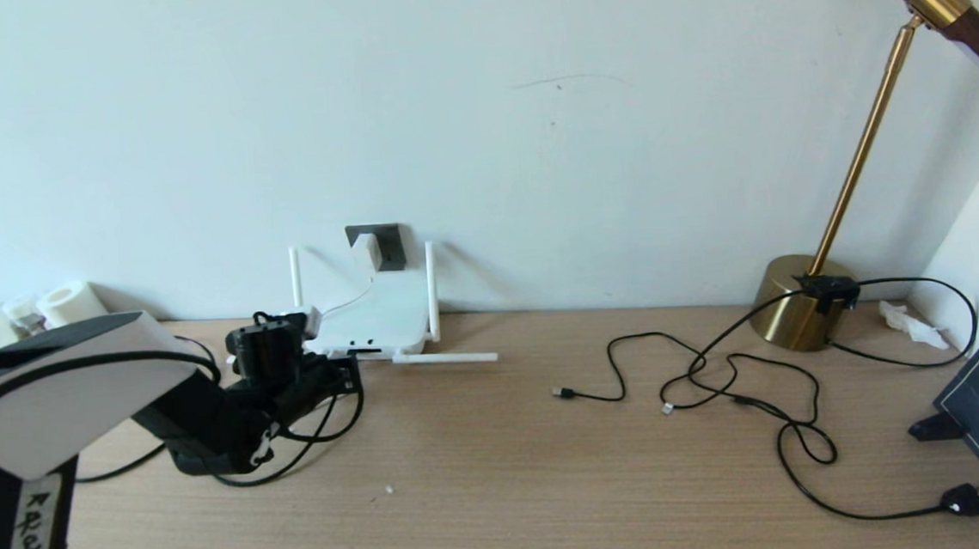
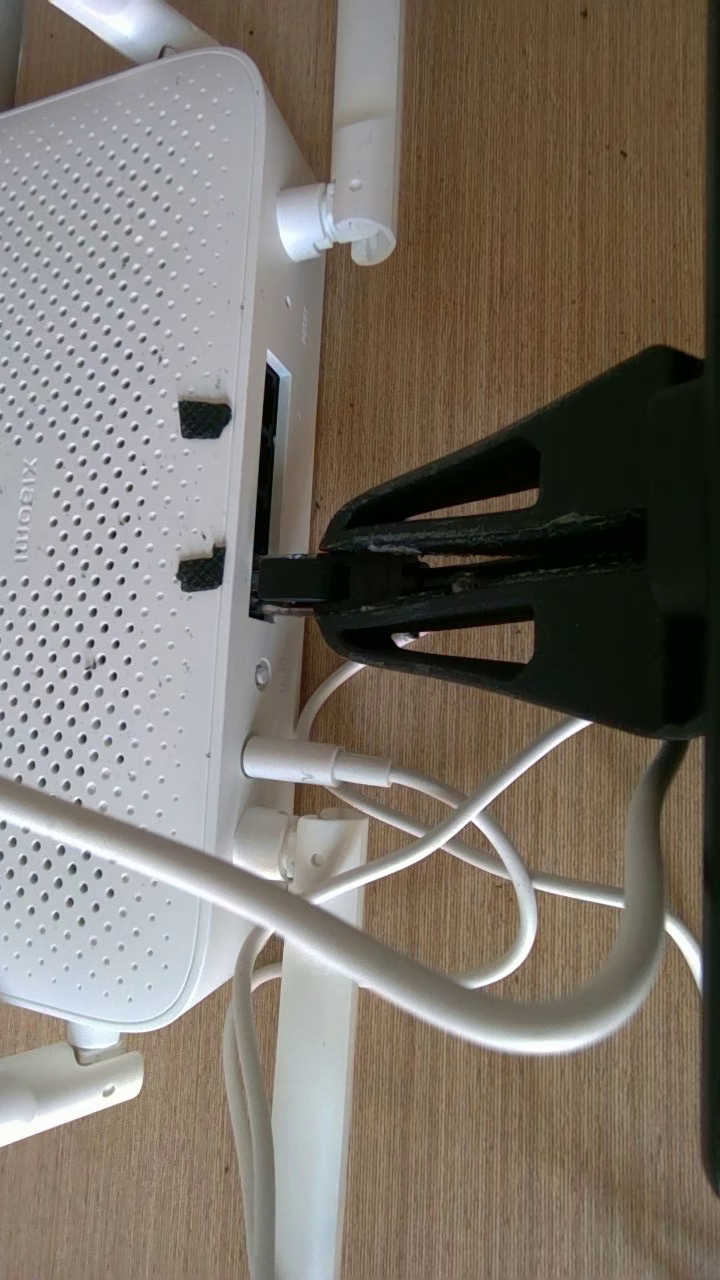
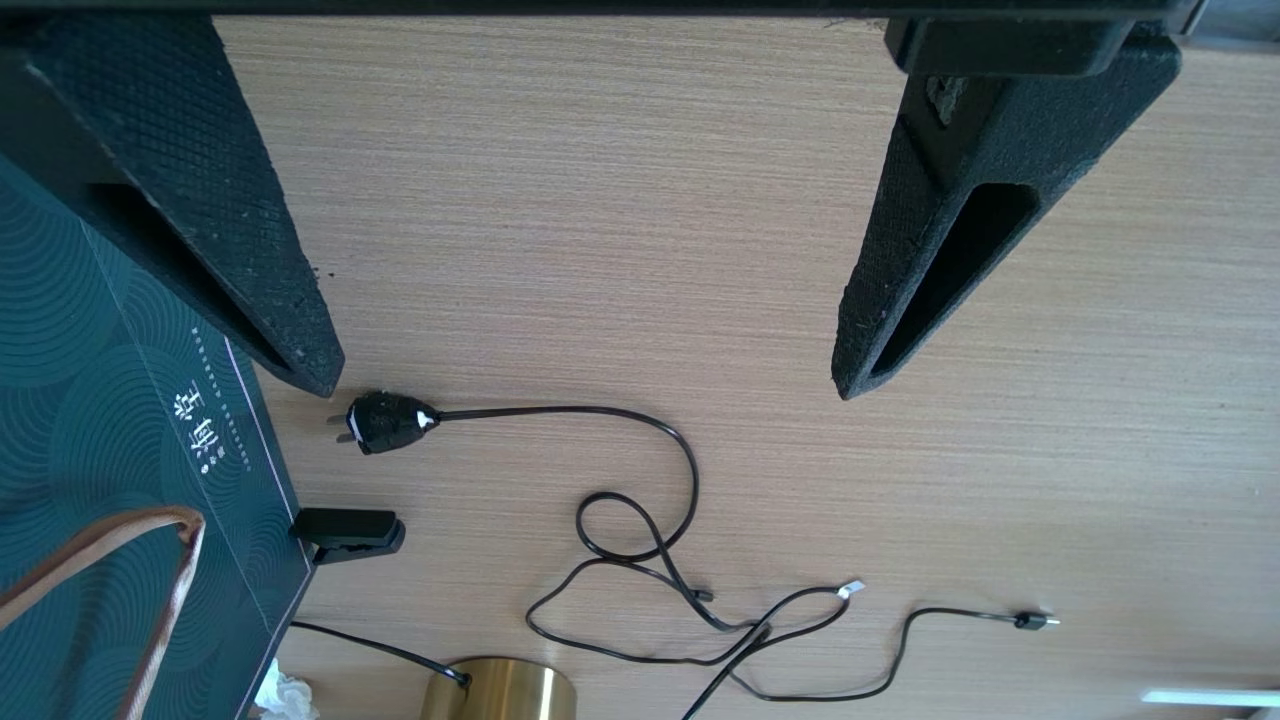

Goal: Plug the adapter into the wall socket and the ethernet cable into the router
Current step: Plug cable into router interface

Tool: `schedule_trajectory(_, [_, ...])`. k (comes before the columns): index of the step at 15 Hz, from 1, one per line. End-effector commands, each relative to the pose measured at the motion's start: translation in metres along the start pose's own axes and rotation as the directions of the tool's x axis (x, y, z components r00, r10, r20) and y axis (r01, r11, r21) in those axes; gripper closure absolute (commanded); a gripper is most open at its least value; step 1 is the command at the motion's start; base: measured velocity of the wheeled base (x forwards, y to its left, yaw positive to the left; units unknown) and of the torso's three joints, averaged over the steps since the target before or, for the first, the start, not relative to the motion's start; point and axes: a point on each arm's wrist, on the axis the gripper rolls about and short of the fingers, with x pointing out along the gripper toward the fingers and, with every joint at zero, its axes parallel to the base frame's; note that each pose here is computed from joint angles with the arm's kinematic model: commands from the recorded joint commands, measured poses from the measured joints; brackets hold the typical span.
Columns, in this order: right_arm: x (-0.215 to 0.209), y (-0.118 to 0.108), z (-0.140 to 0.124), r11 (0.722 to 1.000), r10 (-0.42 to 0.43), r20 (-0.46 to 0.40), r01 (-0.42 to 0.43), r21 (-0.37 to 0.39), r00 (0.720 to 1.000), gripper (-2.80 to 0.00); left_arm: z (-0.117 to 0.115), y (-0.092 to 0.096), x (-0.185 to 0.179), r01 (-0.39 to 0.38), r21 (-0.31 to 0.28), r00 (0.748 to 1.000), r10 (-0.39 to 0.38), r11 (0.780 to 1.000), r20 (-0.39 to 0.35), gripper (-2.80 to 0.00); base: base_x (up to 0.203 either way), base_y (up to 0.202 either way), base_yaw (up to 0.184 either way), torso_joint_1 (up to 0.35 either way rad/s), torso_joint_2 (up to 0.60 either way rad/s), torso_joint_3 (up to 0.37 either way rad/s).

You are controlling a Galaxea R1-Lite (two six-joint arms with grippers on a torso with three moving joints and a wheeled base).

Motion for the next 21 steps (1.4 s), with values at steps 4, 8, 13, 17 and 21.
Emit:
schedule_trajectory(4, [0.0,0.0,-0.0001,1.0,0.0,-0.002,0.0,0.0,1.0,-2.8,-0.0027,-0.0001,0.0023,0.0,0.0,1.0,0.0,1.0,-0.003,0.0,0.0,0.0,0.0,0.0,0.0,0.0])
schedule_trajectory(8, [0.0,0.0,-0.0001,1.0,0.0,-0.002,0.0,0.0,1.0,-2.8,-0.004,0.0006,0.0037,-0.002,-0.001,1.0,0.002,1.0,-0.005,0.0,0.0,0.0,0.0,0.0,0.0,0.0])
schedule_trajectory(13, [0.0,0.0,-0.0001,1.0,0.0,-0.002,0.0,0.0,1.0,-2.8,-0.0051,0.0007,0.0042,-0.002,-0.001,1.0,0.002,1.0,-0.007,0.0,0.0,0.0,0.0,0.0,0.0,0.0])
schedule_trajectory(17, [0.0,0.0,-0.0001,1.0,0.0,-0.002,0.0,0.0,1.0,-2.8,-0.0041,0.0007,0.0041,-0.002,-0.001,1.0,0.002,1.0,-0.004,0.0,0.0,0.0,0.0,0.0,0.0,0.0])
schedule_trajectory(21, [0.0,0.0,-0.0001,1.0,0.0,-0.002,0.0,0.0,1.0,-2.8,-0.0042,0.0007,0.0041,-0.002,-0.001,1.0,0.002,1.0,-0.005,0.0,0.0,0.0,0.0,0.0,0.0,0.0])
